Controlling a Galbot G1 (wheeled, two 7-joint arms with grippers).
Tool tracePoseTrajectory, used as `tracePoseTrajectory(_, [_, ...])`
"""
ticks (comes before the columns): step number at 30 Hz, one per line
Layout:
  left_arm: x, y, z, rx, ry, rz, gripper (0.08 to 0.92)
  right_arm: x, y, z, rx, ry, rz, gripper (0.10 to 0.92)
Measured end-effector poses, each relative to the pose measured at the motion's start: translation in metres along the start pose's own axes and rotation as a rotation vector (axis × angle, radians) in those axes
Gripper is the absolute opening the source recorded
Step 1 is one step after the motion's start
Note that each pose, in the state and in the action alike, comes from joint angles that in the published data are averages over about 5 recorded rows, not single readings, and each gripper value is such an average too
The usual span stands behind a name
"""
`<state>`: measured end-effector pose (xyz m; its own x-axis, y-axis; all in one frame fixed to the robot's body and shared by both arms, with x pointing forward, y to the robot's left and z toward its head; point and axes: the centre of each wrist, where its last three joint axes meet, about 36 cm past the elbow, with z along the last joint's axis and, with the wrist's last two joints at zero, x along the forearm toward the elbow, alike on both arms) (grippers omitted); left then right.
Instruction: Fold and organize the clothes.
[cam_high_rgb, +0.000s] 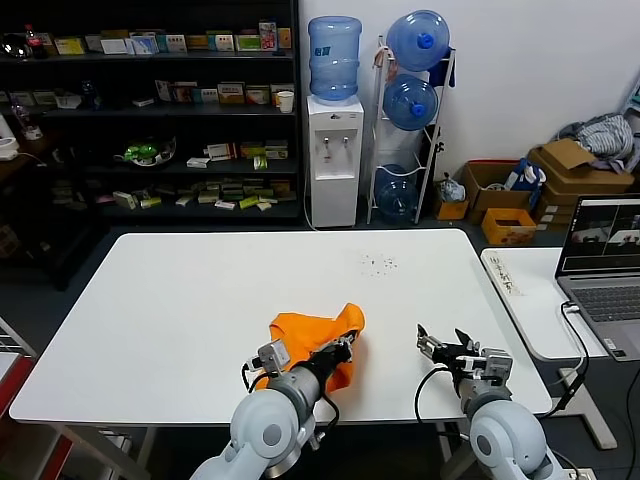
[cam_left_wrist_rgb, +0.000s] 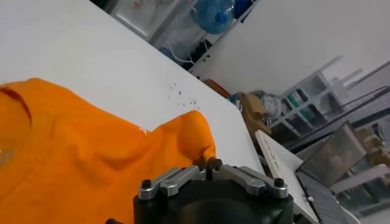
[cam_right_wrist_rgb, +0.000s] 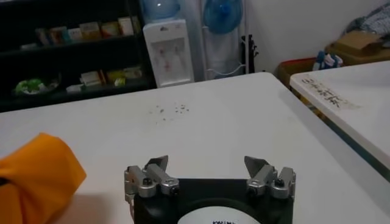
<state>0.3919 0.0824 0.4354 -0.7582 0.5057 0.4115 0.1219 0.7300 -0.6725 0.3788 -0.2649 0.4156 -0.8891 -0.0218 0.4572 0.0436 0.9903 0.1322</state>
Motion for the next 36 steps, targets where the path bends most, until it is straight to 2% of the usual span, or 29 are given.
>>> tracePoseTrajectory(13, [-0.009, 0.0, 0.006, -0.031, -0.024, -0.007, 0.113, 0.003, -0.001, 0.0, -0.001, -0.025, -0.015, 0.823])
tracePoseTrajectory(17, [-0.006, 0.0, 0.007, -0.034, -0.044, 0.009, 0.199, 0.004, -0.003, 0.0, 0.003, -0.043, -0.02, 0.823])
tracePoseTrajectory(20, [-0.001, 0.002, 0.007, -0.044, -0.078, 0.031, 0.285, 0.006, -0.007, 0.002, 0.021, -0.076, -0.028, 0.823])
tracePoseTrajectory(23, [0.007, 0.012, 0.009, -0.077, -0.14, 0.053, 0.372, 0.007, -0.012, 0.006, 0.049, -0.126, -0.038, 0.823])
tracePoseTrajectory(27, [0.021, 0.043, 0.015, -0.162, -0.274, 0.051, 0.484, 0.011, -0.021, 0.014, 0.094, -0.196, -0.059, 0.823])
tracePoseTrajectory(32, [0.049, 0.1, 0.027, -0.278, -0.464, -0.016, 0.632, 0.02, -0.031, 0.029, 0.151, -0.281, -0.094, 0.823])
tracePoseTrajectory(36, [0.077, 0.148, 0.041, -0.358, -0.577, -0.095, 0.744, 0.027, -0.038, 0.046, 0.19, -0.329, -0.118, 0.823])
